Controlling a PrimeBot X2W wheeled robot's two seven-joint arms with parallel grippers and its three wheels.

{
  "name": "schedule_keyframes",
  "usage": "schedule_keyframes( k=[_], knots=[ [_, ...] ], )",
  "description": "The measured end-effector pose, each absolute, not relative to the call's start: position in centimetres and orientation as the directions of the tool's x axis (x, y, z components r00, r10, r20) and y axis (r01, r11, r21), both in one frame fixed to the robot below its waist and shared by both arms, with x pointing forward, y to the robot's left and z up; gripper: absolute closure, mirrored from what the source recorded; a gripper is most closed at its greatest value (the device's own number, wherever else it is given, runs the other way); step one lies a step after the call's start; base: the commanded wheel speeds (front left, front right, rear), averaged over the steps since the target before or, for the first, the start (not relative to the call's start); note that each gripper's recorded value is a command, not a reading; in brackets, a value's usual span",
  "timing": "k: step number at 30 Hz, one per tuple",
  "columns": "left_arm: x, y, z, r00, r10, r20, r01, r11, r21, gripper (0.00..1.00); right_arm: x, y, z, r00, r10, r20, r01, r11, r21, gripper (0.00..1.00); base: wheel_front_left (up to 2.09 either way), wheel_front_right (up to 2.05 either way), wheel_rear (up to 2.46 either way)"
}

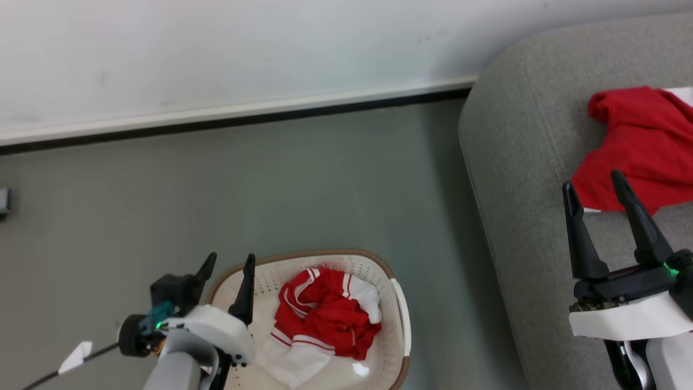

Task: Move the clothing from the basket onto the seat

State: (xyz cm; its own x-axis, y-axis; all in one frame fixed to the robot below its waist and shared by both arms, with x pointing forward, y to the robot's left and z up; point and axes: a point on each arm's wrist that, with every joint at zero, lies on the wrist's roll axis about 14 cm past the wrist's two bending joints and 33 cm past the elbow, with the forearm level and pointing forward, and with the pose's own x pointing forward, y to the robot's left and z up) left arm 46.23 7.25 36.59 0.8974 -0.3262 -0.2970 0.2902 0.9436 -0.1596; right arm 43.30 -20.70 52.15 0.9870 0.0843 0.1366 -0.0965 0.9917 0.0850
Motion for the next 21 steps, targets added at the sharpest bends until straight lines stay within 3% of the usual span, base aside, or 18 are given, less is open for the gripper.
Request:
schedule_keyframes(
  k=[7, 21],
  knots=[
    [46.5, 3.8, 30.3, 0.783, -0.415, -0.463, 0.362, 0.91, -0.204, 0.0, 45.3, -21.8, 51.1, 0.99, 0.077, 0.119, -0.083, 0.995, 0.049, 0.0, 0.0, 0.0, 0.0],
    [43.2, 1.0, 17.2, 0.449, -0.476, -0.757, 0.484, 0.841, -0.242, 0.0, 49.5, -23.0, 49.2, 0.991, 0.048, 0.128, -0.05, 0.999, 0.01, 0.0, 0.0, 0.0, 0.0]
  ],
)
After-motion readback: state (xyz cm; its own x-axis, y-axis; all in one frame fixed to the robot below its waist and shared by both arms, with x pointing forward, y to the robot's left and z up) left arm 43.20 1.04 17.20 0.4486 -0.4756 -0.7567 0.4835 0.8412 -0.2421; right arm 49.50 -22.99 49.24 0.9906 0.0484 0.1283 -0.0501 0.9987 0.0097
